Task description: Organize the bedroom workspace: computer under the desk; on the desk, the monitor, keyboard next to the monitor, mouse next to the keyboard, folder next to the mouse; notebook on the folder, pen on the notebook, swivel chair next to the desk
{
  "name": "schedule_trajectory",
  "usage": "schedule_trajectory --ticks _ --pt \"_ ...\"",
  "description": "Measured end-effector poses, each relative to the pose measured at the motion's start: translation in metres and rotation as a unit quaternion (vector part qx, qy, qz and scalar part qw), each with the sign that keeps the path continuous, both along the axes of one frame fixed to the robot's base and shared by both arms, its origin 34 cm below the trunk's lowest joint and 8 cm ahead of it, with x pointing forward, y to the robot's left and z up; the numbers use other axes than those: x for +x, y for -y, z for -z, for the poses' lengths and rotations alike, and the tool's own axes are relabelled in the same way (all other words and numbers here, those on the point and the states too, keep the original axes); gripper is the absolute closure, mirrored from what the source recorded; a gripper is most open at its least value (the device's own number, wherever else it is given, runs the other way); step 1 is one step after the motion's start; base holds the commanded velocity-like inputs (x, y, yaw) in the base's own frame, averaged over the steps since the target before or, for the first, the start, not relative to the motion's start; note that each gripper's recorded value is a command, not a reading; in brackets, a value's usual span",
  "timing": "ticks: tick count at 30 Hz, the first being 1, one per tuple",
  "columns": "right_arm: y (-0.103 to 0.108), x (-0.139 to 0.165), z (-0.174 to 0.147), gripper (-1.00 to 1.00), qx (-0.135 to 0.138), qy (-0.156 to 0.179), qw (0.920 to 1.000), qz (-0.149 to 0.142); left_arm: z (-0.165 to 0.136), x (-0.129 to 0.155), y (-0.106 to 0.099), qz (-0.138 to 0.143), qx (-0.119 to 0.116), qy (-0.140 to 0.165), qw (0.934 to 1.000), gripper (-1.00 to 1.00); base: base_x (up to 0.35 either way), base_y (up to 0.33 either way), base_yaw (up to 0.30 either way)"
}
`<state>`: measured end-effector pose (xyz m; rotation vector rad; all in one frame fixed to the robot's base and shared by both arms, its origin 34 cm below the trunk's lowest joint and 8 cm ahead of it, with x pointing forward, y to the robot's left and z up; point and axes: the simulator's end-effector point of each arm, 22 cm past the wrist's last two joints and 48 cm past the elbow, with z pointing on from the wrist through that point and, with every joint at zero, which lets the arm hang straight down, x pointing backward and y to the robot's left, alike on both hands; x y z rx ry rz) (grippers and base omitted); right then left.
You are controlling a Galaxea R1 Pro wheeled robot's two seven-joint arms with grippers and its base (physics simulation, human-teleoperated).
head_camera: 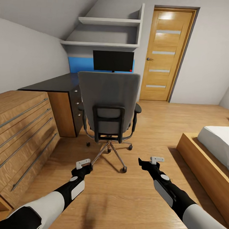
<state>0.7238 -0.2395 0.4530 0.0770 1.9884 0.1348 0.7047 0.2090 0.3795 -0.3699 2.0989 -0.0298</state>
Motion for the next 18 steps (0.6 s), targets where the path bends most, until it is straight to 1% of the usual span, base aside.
schedule_trajectory --ticks 6,9,12,13,18 --pt "-0.038 -0.006 0.004 -1.0 -0.01 -0.001 0.9994 -0.032 0.003 -0.006 0.03 0.03 0.012 -0.005 0.9995 -1.0 -0.012 -0.011 0.0" --pt "-0.054 -0.008 0.005 -1.0 -0.019 0.0 0.999 -0.041 0.005 -0.008 0.04 0.039 0.014 -0.007 0.9991 -1.0 -0.004 -0.004 0.0" --pt "-0.067 -0.009 0.005 -1.0 -0.03 0.002 0.9985 -0.045 0.005 -0.009 0.047 0.045 0.015 -0.008 0.9988 -1.0 -0.002 -0.002 0.0" --pt "-0.073 -0.01 0.004 -1.0 -0.039 0.005 0.9983 -0.045 0.005 -0.01 0.049 0.047 0.015 -0.009 0.9987 -1.0 -0.001 -0.001 0.0" --pt "-0.087 -0.01 0.0 -1.0 -0.056 0.011 0.9975 -0.041 0.005 -0.011 0.055 0.052 0.015 -0.008 0.9985 -1.0 0.019 0.0 0.0"
